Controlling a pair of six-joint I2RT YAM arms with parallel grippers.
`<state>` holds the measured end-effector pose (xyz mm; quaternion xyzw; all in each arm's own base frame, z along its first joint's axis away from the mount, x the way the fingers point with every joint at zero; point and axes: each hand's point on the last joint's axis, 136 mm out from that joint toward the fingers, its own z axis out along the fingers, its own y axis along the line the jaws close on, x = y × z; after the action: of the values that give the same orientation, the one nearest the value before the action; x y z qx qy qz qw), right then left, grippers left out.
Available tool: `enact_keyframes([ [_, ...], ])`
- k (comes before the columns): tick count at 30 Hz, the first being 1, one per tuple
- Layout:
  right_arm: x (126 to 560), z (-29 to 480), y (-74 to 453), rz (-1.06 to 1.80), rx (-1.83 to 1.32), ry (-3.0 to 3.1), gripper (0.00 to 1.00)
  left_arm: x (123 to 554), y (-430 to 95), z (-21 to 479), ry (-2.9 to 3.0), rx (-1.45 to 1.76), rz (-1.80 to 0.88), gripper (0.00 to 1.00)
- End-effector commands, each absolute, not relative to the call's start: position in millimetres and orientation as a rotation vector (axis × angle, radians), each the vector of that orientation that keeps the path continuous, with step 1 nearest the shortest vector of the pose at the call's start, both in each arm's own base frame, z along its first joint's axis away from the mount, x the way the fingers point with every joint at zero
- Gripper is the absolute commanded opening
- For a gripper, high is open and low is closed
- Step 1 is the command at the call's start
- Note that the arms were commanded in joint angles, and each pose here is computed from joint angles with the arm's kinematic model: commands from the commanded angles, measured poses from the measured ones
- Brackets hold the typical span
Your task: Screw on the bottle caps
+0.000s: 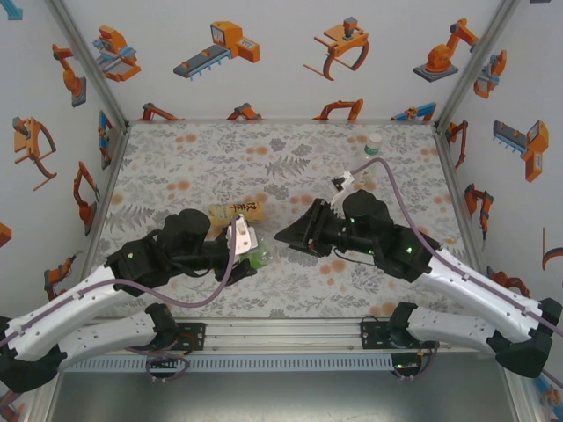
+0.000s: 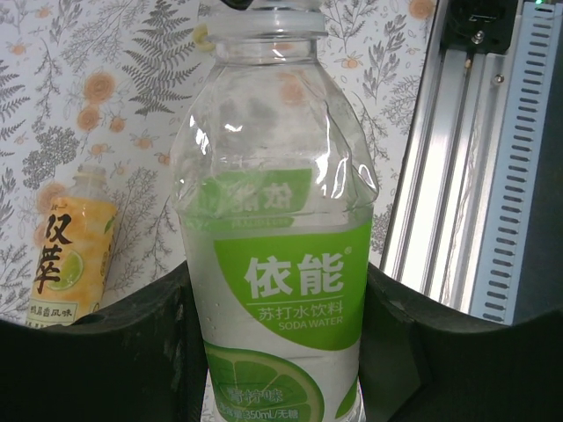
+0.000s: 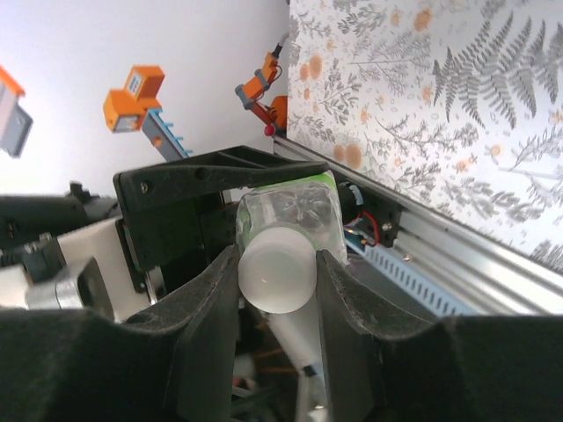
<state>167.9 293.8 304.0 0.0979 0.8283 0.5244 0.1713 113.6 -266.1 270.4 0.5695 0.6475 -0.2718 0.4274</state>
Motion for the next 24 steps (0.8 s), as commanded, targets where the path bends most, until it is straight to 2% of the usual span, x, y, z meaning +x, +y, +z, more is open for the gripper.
enact_keyframes([
  [1,161.4,272.7,290.0,1.442,0.555,2.516,0.0,122.3,-281.9,324.9,1.425,1.303,-0.717,0.0],
  [6,163.4,277.5,291.9,1.422,0.5,2.508,0.01,126.4,-283.4,320.0,1.448,1.314,-0.692,0.0],
  [7,164.2,280.8,291.5,1.417,0.472,2.496,0.05,124.5,-284.1,319.3,1.443,1.324,-0.7,0.0],
  [11,166.1,299.7,291.6,1.388,0.272,2.433,0.35,115.7,-286.4,315.3,1.431,1.366,-0.745,0.0],
  [14,167.4,313.4,288.9,1.339,0.124,2.381,0.5,108.4,-287.1,310.9,1.44,1.41,-0.775,0.0],
  [16,169.0,324.0,287.3,1.325,0.055,2.334,0.55,105.0,-286.2,308.8,1.444,1.426,-0.788,0.0],
  [20,171.4,343.9,284.8,1.29,-0.122,2.236,0.61,98.5,-284.8,307.4,1.435,1.447,-0.814,0.0],
  [24,170.0,366.8,282.4,1.22,-0.361,2.095,0.6,92.1,-284.7,305.7,1.428,1.478,-0.842,0.0],
])
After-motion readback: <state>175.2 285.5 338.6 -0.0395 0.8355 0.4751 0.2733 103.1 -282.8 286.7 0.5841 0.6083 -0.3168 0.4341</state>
